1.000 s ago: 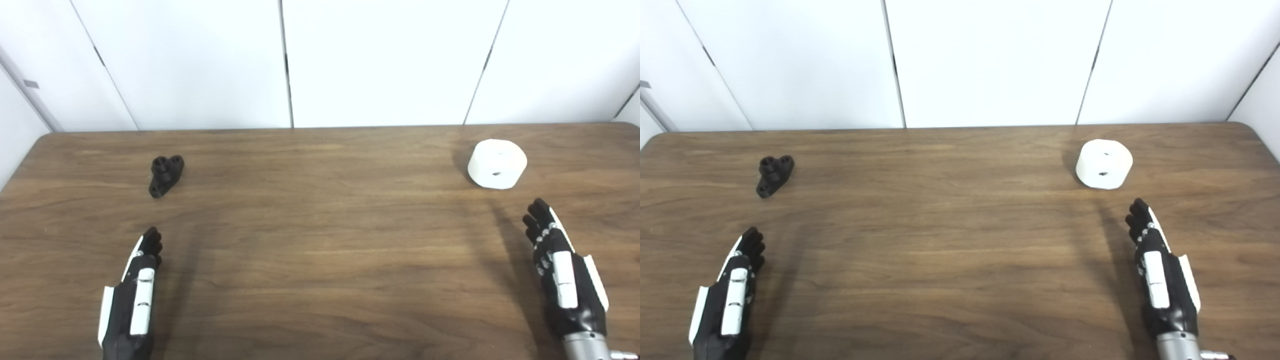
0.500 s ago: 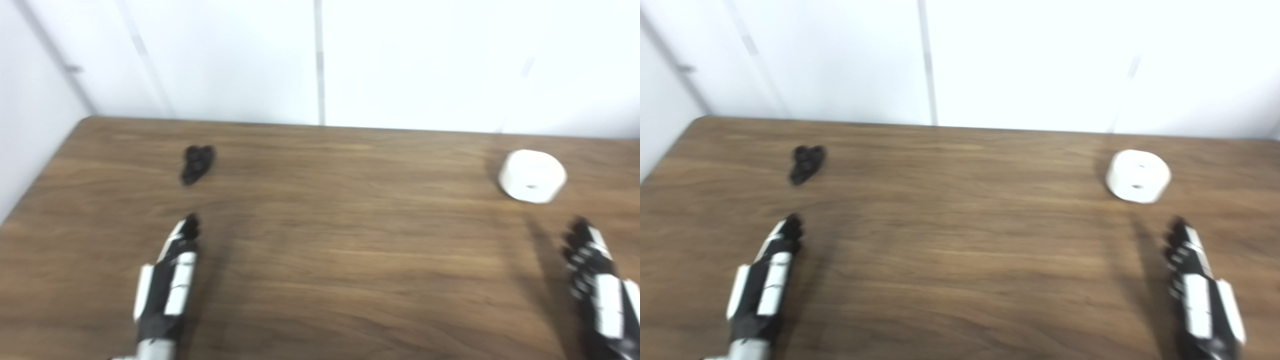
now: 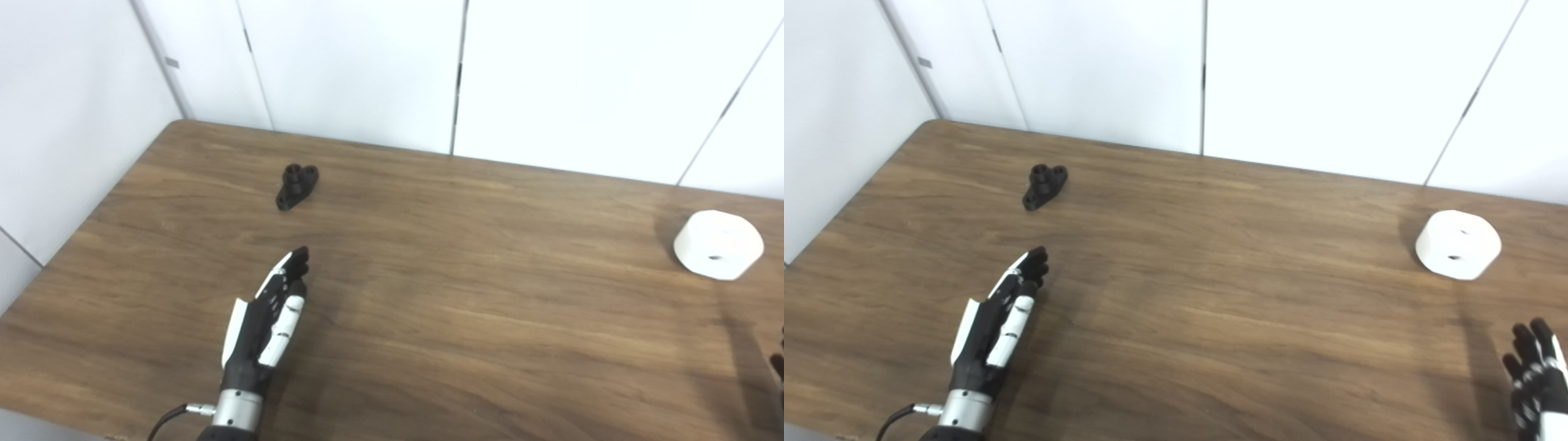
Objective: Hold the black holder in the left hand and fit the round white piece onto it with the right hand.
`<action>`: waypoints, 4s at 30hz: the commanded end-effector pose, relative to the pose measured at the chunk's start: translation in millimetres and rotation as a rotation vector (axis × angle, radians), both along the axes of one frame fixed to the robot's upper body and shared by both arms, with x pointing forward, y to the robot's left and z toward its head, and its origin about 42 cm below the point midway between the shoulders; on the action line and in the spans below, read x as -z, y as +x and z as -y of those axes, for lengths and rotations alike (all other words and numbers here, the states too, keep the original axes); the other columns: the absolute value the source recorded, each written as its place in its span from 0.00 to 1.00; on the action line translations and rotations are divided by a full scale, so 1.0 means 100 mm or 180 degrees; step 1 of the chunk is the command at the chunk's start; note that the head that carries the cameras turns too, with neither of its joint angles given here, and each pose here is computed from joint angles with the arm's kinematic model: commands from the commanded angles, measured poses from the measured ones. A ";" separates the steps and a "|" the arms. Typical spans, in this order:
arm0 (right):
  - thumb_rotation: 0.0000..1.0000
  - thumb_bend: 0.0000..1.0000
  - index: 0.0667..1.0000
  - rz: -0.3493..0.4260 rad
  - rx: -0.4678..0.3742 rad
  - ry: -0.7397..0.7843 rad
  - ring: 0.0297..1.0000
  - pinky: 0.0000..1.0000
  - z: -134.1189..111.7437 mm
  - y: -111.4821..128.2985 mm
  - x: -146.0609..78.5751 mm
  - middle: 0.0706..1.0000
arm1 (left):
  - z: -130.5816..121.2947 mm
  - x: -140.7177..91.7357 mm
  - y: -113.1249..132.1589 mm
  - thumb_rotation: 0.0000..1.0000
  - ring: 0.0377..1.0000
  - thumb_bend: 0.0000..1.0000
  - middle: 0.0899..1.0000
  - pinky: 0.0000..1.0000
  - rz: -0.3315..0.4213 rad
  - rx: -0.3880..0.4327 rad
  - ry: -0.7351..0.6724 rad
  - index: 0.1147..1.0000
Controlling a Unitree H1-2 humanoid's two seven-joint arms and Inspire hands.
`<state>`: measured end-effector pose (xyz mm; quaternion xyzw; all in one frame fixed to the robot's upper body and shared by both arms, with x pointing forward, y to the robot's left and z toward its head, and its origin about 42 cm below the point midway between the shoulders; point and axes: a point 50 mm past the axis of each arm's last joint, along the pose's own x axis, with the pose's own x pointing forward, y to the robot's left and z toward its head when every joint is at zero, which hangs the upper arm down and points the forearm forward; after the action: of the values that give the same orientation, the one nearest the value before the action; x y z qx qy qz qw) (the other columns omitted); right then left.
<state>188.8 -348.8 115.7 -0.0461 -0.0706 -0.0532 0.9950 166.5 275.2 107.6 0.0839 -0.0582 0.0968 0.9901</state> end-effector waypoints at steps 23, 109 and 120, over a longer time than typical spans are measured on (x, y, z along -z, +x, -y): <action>0.91 0.60 0.91 -0.0142 0.0056 0.0069 0.93 0.94 0.06 -0.21 0.15 0.92 | 0.29 0.17 -0.25 0.73 0.91 0.37 0.90 0.93 -0.0040 -0.0149 -0.0107 0.88; 0.95 0.68 0.90 -0.0173 0.0010 -0.0127 0.94 0.95 -0.06 -0.20 0.15 0.91 | -0.66 -0.50 2.03 0.40 0.95 0.80 0.89 0.96 -0.0980 -0.1752 0.2249 0.76; 0.95 0.66 0.90 -0.0200 0.0030 -0.0143 0.94 0.95 -0.08 -0.21 0.14 0.92 | -0.69 -0.50 2.15 0.41 0.95 0.79 0.91 0.96 -0.1080 -0.1679 0.2346 0.75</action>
<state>174.4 -346.5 113.0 -0.0838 -0.0614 -0.0477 0.9934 365.7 339.7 131.4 0.4395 0.1335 0.2873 0.8405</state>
